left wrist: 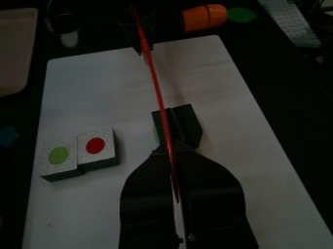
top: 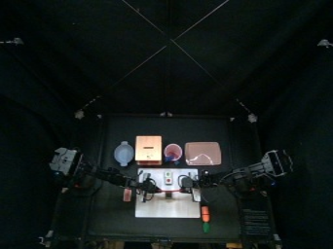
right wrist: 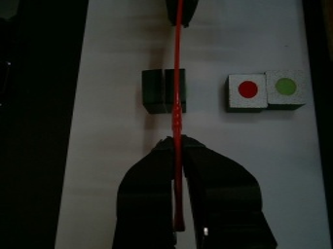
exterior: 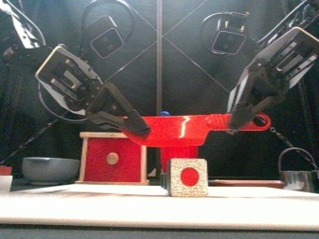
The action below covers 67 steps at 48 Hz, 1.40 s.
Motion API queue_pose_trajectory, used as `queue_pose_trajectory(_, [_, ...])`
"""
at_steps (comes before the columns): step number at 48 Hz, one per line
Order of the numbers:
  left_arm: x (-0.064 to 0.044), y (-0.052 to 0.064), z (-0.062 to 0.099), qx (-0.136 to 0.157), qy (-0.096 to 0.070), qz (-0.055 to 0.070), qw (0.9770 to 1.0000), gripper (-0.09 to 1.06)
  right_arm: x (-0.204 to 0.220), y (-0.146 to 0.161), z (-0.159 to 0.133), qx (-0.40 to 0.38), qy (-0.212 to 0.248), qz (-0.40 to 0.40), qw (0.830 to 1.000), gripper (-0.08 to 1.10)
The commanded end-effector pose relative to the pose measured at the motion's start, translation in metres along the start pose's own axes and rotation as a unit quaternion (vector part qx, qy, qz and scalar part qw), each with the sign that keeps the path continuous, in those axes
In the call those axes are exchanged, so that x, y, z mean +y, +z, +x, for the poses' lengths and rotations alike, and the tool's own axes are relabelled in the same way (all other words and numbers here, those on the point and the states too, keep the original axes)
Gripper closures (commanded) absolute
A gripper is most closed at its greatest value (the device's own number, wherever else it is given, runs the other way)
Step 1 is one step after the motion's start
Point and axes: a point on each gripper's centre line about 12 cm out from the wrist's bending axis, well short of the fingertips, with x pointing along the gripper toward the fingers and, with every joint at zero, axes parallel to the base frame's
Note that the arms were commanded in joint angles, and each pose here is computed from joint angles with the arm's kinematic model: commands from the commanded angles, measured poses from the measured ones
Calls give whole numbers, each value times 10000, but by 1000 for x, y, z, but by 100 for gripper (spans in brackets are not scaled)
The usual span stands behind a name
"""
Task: Cut the sushi into 4 pieces with the knife
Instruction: Cut the sushi into 4 pieces
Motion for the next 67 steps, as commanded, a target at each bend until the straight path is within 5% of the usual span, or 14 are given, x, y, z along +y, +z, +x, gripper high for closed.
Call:
queue_pose_trajectory(1, [-11,7,4,-121,-134,89,9998,78,2,4,0,-73,11,31,10000,97])
queue_pose_trajectory(41, [-20,-25,26,369,-143,-37,9992,78,4,-16,35,423,-26,139,9990,97])
queue_pose_trajectory(67, [-18,-11,18,405,-163,22,9990,78,5,1,22,160,22,-28,9999,97])
